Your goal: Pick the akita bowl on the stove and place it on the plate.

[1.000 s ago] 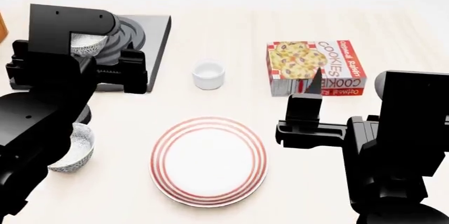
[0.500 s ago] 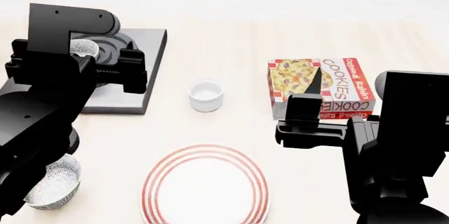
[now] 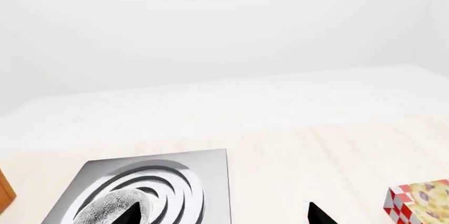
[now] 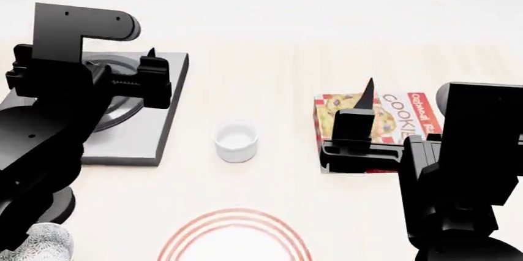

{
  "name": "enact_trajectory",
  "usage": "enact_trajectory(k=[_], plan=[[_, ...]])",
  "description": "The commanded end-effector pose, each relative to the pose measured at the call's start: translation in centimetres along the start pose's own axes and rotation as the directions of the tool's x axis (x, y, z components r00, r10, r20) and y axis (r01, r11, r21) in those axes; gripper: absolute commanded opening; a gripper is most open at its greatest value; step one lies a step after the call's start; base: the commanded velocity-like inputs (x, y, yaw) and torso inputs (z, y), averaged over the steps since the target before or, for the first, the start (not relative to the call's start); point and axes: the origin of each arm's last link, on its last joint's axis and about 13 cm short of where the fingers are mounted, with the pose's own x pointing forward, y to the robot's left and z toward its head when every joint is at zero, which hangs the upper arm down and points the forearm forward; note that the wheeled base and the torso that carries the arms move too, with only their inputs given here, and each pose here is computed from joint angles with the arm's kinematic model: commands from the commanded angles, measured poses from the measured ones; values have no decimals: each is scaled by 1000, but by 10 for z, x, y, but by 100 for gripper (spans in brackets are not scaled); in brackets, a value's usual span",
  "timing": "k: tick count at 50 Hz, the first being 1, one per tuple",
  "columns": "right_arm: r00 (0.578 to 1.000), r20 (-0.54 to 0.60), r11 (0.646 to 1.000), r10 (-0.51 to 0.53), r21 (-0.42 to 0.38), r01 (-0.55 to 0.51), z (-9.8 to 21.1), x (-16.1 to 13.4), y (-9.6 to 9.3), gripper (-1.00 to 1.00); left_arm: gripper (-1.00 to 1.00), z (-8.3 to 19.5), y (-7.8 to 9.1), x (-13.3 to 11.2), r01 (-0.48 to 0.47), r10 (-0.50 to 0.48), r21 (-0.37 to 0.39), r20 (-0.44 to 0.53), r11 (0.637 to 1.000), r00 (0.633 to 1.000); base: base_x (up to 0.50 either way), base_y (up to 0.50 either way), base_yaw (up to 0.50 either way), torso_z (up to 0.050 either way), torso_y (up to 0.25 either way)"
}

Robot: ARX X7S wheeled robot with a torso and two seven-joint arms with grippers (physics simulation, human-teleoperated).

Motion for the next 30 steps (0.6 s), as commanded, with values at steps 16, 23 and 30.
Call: enact_trajectory(k=[16, 23, 30], plan=[[1000, 1, 1000, 1, 0, -1, 0, 0, 0, 100, 100, 0, -1, 0, 3, -3, 6, 2, 1000, 1000, 256, 0, 0, 0, 1], [1000, 0, 1000, 1, 0, -1, 0, 0, 0, 100, 100, 1, 0, 0, 3, -3, 9, 4, 1000, 1000, 257, 0, 0, 0, 0], [1000, 1, 1000, 1, 0, -1, 0, 0, 0, 100, 100, -1, 0, 0, 3, -3, 11, 1, 1000, 1000, 259, 0, 0, 0, 1]])
